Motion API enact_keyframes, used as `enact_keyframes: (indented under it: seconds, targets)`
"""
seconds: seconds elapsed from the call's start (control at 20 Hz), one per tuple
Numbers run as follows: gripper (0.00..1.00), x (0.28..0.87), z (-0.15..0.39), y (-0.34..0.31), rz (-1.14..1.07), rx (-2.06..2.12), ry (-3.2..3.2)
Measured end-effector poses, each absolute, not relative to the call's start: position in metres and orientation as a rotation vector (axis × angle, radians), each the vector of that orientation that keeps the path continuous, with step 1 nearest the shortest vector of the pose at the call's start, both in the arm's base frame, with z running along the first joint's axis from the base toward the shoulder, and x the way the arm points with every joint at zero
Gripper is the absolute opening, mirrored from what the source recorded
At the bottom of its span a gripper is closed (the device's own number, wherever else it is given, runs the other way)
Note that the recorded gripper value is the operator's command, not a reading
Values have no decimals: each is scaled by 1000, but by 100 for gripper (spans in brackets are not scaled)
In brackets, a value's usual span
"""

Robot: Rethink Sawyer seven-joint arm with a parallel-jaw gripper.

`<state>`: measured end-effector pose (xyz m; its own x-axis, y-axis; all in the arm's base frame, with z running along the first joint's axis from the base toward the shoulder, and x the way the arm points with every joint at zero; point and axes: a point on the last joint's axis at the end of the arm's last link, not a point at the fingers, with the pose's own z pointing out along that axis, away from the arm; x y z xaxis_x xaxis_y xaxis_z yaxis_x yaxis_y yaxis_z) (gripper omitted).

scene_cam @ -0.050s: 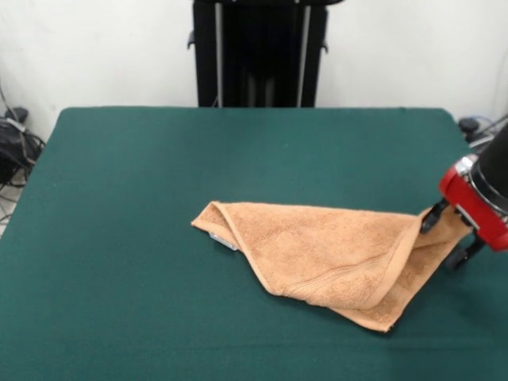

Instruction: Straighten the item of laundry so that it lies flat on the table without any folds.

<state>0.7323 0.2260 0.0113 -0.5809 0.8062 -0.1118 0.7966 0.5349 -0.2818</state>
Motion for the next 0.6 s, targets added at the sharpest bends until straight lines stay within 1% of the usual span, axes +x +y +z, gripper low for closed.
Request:
enact_keyframes:
  seconds: [0.6]
  targets:
    - [100, 727, 9, 226, 470, -1400, -2723]
